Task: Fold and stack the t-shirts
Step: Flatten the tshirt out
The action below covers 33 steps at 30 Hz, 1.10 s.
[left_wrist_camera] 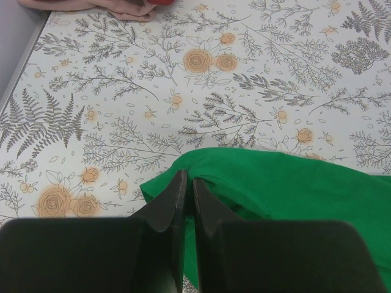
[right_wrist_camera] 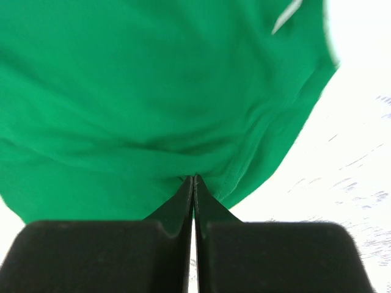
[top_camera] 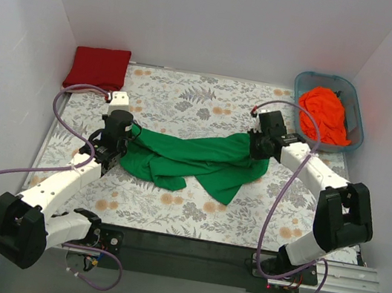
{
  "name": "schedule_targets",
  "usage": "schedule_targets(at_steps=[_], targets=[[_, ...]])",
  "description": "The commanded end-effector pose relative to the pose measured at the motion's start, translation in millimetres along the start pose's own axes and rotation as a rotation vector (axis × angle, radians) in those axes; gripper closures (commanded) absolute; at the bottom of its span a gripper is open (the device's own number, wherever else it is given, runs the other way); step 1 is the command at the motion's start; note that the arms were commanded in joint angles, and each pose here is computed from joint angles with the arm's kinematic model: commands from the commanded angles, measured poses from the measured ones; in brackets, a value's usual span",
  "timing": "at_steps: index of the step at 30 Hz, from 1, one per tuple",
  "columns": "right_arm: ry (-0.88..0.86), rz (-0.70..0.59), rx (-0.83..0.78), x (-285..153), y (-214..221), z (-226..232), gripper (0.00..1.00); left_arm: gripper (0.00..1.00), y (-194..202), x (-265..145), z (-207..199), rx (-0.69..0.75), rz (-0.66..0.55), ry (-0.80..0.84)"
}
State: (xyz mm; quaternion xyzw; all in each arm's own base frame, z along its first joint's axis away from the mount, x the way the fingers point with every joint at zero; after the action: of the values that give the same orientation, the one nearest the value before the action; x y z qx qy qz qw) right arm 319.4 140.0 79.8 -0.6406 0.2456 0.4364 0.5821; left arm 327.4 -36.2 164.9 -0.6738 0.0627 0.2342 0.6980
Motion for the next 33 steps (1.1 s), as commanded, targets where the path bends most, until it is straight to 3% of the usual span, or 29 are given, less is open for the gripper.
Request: schedule_targets(at_steps=[1,6,7,9,13,14,22,26,33], targets=[[0.031,-0.191,-0.002,-26,-81,1,0.99,1.00,-7,-2,4,-0.017,-0.027,-0.009],[0.172,-0.300,0.005,-23,-161,-21,0.99,1.00,-5,-1,6,-0.010,-0.027,-0.026],[0.208,-0.279,0.029,-4,-166,-32,0.99,1.00,-5,-1,6,-0.011,-0.027,-0.026],[0.207,-0.366,0.104,-11,-209,-38,0.99,1.00,-4,-1,6,-0.010,-0.025,-0.023],[0.157,-0.415,0.146,-17,-235,-36,0.46,1.00,-3,0,6,-0.007,-0.021,-0.025],[0.114,-0.408,0.137,-18,-233,-29,0.43,1.00,-2,0,6,-0.007,-0.018,-0.024],[-0.037,-0.219,0.185,6,-127,-25,0.45,1.00,-2,1,2,-0.010,-0.015,-0.008],[-0.202,-0.199,0.285,18,-115,-19,0.46,1.00,-2,0,2,-0.009,-0.015,-0.005],[-0.300,-0.145,0.404,47,-109,-26,0.47,1.00,-1,1,2,-0.005,-0.012,-0.009]])
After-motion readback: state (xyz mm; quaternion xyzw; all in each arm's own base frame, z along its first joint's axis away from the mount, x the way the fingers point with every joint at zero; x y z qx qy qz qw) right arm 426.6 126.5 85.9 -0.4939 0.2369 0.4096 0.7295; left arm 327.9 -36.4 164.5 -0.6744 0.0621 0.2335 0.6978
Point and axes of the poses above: each gripper's point midway between its finger pads, its own x axis out along the fingers, its own z axis along the line the jaws close on, y = z × x, the point moved 1 cm from there along -x, back along the fingers, and after that the axes turned 3 degrees about x, right-handed, at the moved point
